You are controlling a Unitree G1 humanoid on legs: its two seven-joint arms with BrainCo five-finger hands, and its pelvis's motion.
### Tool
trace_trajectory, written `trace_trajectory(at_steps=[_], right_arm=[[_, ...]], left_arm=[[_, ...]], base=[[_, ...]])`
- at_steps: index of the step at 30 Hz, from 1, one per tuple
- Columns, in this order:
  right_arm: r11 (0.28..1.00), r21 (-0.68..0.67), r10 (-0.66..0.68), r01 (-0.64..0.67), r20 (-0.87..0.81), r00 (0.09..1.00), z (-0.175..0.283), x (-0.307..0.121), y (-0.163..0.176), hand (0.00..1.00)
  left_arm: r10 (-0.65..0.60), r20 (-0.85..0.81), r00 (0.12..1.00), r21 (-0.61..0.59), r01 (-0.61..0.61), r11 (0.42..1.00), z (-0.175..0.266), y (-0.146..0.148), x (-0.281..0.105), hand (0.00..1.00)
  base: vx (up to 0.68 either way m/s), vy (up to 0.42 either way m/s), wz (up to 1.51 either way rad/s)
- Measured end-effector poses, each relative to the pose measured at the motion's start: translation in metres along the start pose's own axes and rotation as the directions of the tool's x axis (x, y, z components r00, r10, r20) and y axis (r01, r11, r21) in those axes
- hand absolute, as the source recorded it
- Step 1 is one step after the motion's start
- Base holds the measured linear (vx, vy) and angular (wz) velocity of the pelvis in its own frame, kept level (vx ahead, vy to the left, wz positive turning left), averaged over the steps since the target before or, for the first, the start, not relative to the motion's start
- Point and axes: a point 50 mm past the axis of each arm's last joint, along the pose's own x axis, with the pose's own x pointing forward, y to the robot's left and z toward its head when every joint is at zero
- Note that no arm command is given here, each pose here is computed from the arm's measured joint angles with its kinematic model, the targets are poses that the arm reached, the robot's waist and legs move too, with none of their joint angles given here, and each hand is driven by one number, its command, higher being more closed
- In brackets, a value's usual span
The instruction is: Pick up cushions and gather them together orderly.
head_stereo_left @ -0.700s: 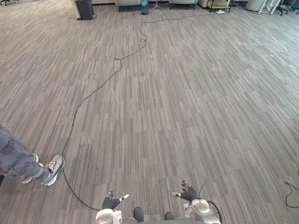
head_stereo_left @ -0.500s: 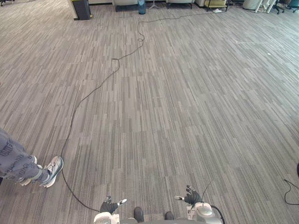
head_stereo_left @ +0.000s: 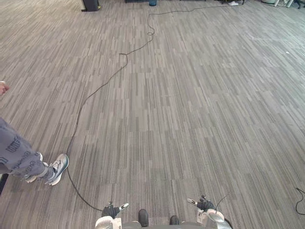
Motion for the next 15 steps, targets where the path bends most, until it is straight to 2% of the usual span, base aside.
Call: trace_trajectory(at_steps=[15], right_arm=[[0.992, 0.125, -0.018, 0.021, -0.024, 1.000, -0.0008, 0.0014, -0.0017, 0.00]], left_arm=[[-0.013, -0.015, 1.000, 0.016, 0.013, 1.000, 0.0006, -0.0007, 0.0014, 0.00]], base=[[0.04, -0.008, 0.07]])
